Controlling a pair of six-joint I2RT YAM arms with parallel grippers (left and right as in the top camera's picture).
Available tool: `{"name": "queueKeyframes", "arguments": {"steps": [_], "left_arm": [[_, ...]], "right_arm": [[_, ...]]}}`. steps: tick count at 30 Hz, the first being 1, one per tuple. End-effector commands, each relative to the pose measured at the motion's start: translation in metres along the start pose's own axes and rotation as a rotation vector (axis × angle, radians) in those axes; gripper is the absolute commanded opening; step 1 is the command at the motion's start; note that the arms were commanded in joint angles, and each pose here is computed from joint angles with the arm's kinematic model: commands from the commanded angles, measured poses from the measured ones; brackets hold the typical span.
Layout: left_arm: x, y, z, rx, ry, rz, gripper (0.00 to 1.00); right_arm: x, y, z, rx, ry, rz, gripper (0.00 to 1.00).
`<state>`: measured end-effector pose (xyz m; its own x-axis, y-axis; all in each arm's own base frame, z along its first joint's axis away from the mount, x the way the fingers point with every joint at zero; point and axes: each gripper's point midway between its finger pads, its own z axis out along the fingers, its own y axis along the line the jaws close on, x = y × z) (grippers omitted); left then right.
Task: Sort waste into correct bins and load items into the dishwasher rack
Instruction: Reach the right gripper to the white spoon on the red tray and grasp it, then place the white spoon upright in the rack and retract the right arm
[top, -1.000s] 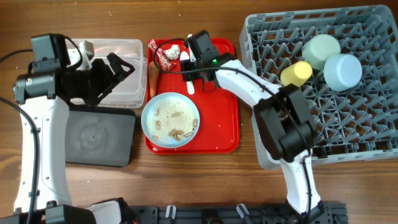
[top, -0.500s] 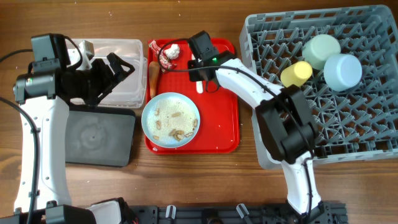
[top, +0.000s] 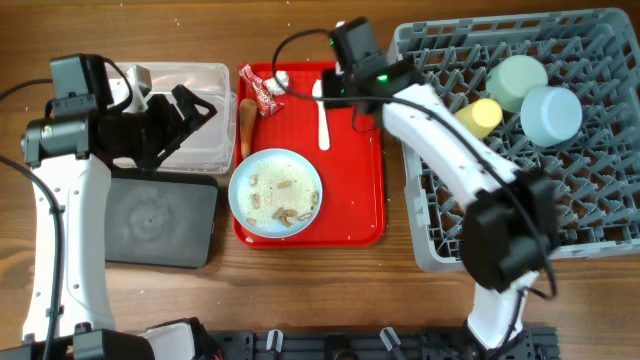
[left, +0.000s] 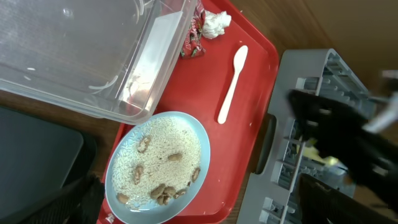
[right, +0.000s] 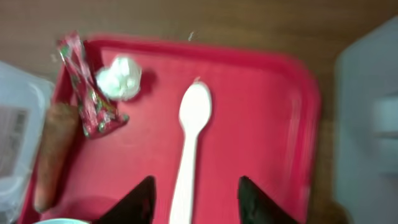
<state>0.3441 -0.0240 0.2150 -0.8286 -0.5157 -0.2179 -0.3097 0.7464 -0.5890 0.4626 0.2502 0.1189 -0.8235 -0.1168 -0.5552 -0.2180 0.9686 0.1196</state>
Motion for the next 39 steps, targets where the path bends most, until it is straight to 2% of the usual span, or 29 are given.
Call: {"name": "queueKeyframes", "arguments": {"steps": [1, 5, 8, 12, 13, 14, 16, 18, 20, 23, 30, 31, 33, 37, 39], "left_arm": [[-0.001, 0.0, -0.001, 0.002, -0.006, 0.001, 1.0], [-0.001, 0.0, -0.001, 0.002, -0.006, 0.001, 1.0], [-0.001, 0.0, -0.001, 0.002, -0.006, 0.001, 1.0], [-0.001, 0.0, -0.001, 0.002, -0.006, 0.001, 1.0], [-0.001, 0.0, -0.001, 0.002, -0.006, 0.001, 1.0], [-0.001, 0.0, -0.001, 0.002, -0.006, 0.001, 1.0], [-0.001, 0.0, -0.001, 0.002, -0.006, 0.001, 1.0], [-0.001, 0.0, -0.001, 0.002, -0.006, 0.001, 1.0], [-0.001, 0.0, -0.001, 0.002, -0.006, 0.001, 1.0], [-0.001, 0.0, -0.001, 0.002, -0.006, 0.001, 1.0], [-0.001, 0.0, -0.001, 0.002, -0.006, 0.001, 1.0], [-0.001, 0.0, -0.001, 0.002, -0.006, 0.001, 1.0], [-0.001, 0.0, -0.001, 0.002, -0.006, 0.001, 1.0], [-0.001, 0.0, -0.001, 0.002, -0.006, 0.001, 1.0], [-0.001, 0.0, -0.001, 0.002, -0.006, 0.001, 1.0]], "right_arm": [[0.05, 0.01, 0.068, 0.039, 0.122, -0.047, 0.54], [0.055, 0.011, 0.09, 0.032, 0.115, 0.013, 0.55], [0.05, 0.01, 0.093, 0.025, 0.098, 0.019, 0.5], [0.066, 0.006, 0.109, 0.043, 0.136, 0.028, 0.49], [0.07, 0.005, 0.114, 0.046, 0.143, 0.041, 0.43], [0.07, 0.005, 0.115, 0.046, 0.141, 0.048, 0.33], [0.069, 0.005, 0.116, 0.046, 0.138, 0.052, 0.22], [0.071, 0.003, 0.116, 0.05, 0.144, 0.065, 0.13], [0.067, 0.003, 0.111, 0.041, 0.143, 0.075, 0.09], [0.047, -0.004, 0.084, 0.059, 0.104, 0.086, 0.04], [-0.004, -0.021, 0.001, 0.128, -0.035, 0.072, 0.04], [-0.009, -0.028, -0.012, 0.156, -0.052, 0.077, 0.04], [-0.024, -0.079, -0.059, 0.281, -0.089, 0.075, 0.04], [-0.014, -0.139, -0.072, 0.354, -0.002, 0.051, 0.04], [0.006, -0.158, -0.066, 0.309, 0.09, 0.099, 0.04]]}}
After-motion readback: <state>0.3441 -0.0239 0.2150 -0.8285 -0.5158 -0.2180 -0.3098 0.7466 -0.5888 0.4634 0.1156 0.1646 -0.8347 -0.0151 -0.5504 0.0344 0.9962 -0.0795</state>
